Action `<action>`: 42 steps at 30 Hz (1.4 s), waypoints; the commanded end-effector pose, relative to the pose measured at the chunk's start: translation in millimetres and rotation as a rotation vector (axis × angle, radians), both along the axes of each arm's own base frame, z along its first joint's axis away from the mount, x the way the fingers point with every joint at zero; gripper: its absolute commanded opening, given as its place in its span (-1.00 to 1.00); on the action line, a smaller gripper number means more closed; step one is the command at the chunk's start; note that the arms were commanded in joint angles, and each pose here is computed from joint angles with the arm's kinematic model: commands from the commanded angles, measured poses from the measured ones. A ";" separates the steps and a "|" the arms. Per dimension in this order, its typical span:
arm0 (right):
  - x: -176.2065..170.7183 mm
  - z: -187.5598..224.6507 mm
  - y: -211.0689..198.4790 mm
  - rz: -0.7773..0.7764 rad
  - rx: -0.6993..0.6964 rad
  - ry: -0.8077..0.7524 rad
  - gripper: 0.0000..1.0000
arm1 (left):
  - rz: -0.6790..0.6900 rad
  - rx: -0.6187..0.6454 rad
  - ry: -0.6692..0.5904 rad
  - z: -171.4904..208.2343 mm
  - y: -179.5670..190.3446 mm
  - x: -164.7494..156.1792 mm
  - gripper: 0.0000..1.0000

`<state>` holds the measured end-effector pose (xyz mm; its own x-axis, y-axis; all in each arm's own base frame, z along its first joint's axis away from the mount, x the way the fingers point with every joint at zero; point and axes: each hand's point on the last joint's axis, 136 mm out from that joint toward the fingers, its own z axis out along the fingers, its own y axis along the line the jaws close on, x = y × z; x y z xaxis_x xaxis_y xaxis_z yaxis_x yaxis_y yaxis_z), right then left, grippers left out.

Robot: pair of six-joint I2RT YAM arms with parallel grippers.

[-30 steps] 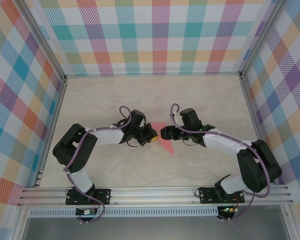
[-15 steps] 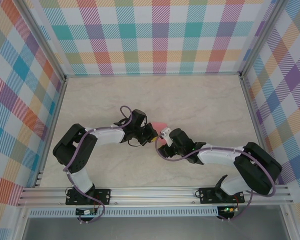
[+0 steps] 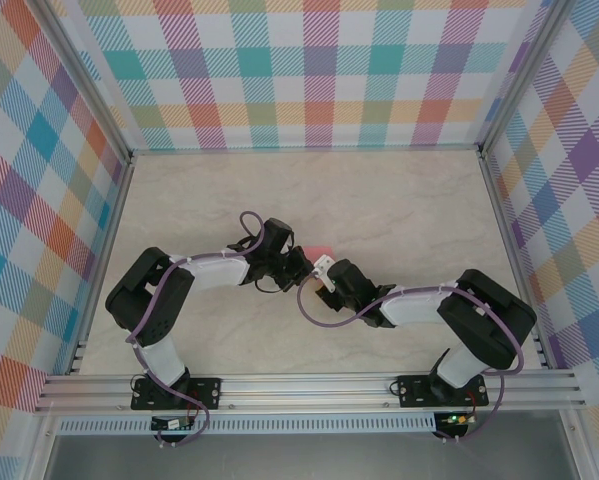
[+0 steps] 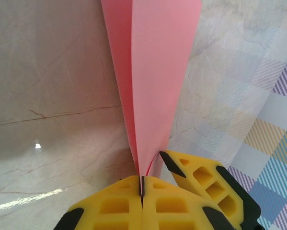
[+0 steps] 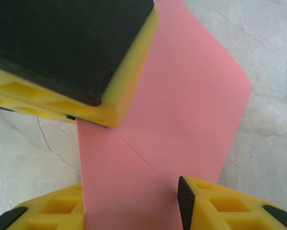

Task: Fold a paper plane with a square sheet of paper (pick it up from the middle)
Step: Fold the wing for the fifth time at the center of the table.

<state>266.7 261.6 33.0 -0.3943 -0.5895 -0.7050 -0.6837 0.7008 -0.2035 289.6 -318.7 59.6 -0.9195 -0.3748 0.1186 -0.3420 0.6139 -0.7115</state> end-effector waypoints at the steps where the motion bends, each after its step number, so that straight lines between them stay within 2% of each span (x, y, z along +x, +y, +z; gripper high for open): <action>1: 3.9 13.7 7.7 0.013 0.040 -0.046 -0.09 | 0.001 -0.003 -0.006 8.6 -5.0 2.5 -0.95; 5: 2.0 16.2 10.5 0.028 0.054 -0.044 -0.12 | 0.001 0.004 -0.003 7.3 -4.3 2.7 -0.95; 8: 1.2 18.3 11.3 0.032 0.063 -0.044 -0.23 | 0.000 0.005 -0.003 7.4 -4.4 2.6 -0.95; 14: 1.2 11.3 9.2 0.012 0.055 -0.016 -0.68 | 0.011 -0.012 -0.017 17.9 -1.0 5.5 -0.90; 17: -1.3 11.5 11.1 0.001 0.092 0.017 -0.81 | 0.037 -0.017 -0.031 26.8 10.8 11.3 -0.73; 23: -9.8 17.0 18.8 0.016 0.207 0.122 -0.88 | 0.126 -0.001 -0.067 42.2 55.9 25.6 -0.22; 29: -18.3 21.8 30.0 0.020 0.354 0.267 -0.87 | 0.193 0.011 -0.160 62.8 89.5 29.4 0.03; 32: -22.1 23.0 36.9 0.023 0.424 0.343 -0.84 | 0.189 -0.031 -0.197 66.5 89.3 24.1 0.03; 35: -24.4 20.4 41.1 0.014 0.469 0.405 -0.79 | 0.175 -0.088 -0.211 62.2 84.7 15.3 -0.05; 42: -25.2 12.0 43.0 -0.010 0.515 0.487 -0.75 | 0.111 -0.160 -0.212 41.8 63.2 -6.2 -0.35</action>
<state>241.4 293.2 36.2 -0.7166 -0.2650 -0.6452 -0.6160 0.6743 0.4073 281.8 -237.4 88.9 -0.8638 -0.5036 0.0139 -0.3085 0.5069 -0.8049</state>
